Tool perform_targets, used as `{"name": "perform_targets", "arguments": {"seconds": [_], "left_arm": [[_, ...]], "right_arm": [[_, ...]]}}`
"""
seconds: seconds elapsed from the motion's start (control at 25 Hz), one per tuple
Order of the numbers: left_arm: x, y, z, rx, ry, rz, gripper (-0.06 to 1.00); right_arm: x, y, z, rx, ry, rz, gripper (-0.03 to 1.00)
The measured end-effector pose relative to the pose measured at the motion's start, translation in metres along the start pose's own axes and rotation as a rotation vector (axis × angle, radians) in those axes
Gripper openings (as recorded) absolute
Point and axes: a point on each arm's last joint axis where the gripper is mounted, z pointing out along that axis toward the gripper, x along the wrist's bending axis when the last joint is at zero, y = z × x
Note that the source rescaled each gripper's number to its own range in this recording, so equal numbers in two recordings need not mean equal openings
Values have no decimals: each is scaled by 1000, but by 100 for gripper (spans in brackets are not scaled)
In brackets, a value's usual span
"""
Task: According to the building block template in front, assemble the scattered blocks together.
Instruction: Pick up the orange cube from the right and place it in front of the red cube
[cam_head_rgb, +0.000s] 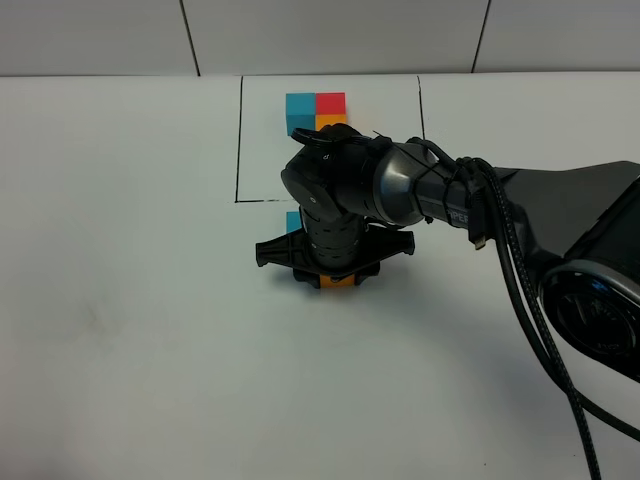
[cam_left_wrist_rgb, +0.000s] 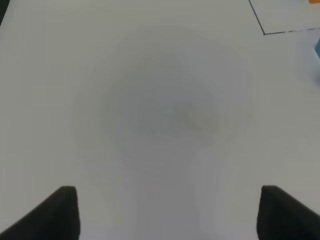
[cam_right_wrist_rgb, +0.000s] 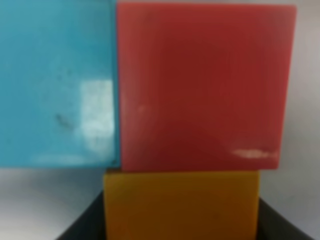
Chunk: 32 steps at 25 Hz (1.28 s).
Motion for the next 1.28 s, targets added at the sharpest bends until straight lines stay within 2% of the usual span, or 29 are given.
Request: {"name": "perform_targets", "arguments": {"seconds": [1.28], "left_arm": [[0, 0, 0, 0, 0, 0, 66]], "right_arm": [[-1, 1, 0, -13, -15, -21, 2]]}}
